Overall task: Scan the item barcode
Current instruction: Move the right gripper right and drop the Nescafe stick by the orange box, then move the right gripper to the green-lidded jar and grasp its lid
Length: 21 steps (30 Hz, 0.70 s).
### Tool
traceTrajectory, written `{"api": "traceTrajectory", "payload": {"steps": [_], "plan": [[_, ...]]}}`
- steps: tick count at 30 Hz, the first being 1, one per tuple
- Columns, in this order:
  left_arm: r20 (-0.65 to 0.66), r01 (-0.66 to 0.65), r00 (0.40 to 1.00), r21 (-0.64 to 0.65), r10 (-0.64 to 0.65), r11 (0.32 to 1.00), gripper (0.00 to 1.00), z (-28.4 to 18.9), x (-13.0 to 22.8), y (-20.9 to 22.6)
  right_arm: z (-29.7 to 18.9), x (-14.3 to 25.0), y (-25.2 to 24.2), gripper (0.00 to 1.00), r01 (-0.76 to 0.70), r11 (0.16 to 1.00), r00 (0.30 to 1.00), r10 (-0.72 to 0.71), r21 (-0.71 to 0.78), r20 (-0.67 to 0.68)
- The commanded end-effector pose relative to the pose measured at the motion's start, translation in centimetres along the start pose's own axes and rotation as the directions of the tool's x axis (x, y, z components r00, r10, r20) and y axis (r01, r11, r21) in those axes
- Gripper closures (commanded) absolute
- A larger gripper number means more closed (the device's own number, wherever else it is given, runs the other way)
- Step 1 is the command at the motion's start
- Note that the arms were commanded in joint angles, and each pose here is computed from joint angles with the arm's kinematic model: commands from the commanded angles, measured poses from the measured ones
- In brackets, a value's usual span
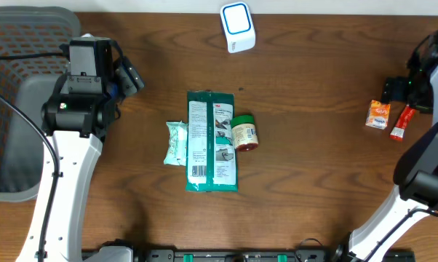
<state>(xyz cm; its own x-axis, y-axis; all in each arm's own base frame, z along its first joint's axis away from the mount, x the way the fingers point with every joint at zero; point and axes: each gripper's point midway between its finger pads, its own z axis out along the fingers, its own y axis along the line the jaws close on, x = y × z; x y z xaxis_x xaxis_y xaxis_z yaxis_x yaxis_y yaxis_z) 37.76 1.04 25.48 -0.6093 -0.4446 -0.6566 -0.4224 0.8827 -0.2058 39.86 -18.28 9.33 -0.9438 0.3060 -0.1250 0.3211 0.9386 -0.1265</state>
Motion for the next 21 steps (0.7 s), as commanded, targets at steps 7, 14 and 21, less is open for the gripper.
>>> {"api": "traceTrajectory", "payload": {"steps": [7, 14, 21], "plan": [[0.018, -0.001, 1.0, -0.012, 0.002, 1.0, 0.15, -0.2, -0.6, 0.2, -13.3, 3.4, 18.0, 0.07, 0.261, 0.914, 0.959, -0.21, -0.312, 0.188], [0.018, -0.001, 1.0, -0.012, 0.002, 1.0, 0.15, -0.2, -0.6, 0.2, -15.6, 9.5, 32.5, 0.02, 0.55, 0.763, 0.833, -0.468, -0.339, 0.295], [0.018, -0.001, 1.0, -0.012, 0.002, 1.0, 0.15, -0.2, -0.6, 0.2, -10.5, 12.3, 38.1, 0.01, 0.577, 0.786, 0.815, -0.533, -0.224, 0.228]]}}
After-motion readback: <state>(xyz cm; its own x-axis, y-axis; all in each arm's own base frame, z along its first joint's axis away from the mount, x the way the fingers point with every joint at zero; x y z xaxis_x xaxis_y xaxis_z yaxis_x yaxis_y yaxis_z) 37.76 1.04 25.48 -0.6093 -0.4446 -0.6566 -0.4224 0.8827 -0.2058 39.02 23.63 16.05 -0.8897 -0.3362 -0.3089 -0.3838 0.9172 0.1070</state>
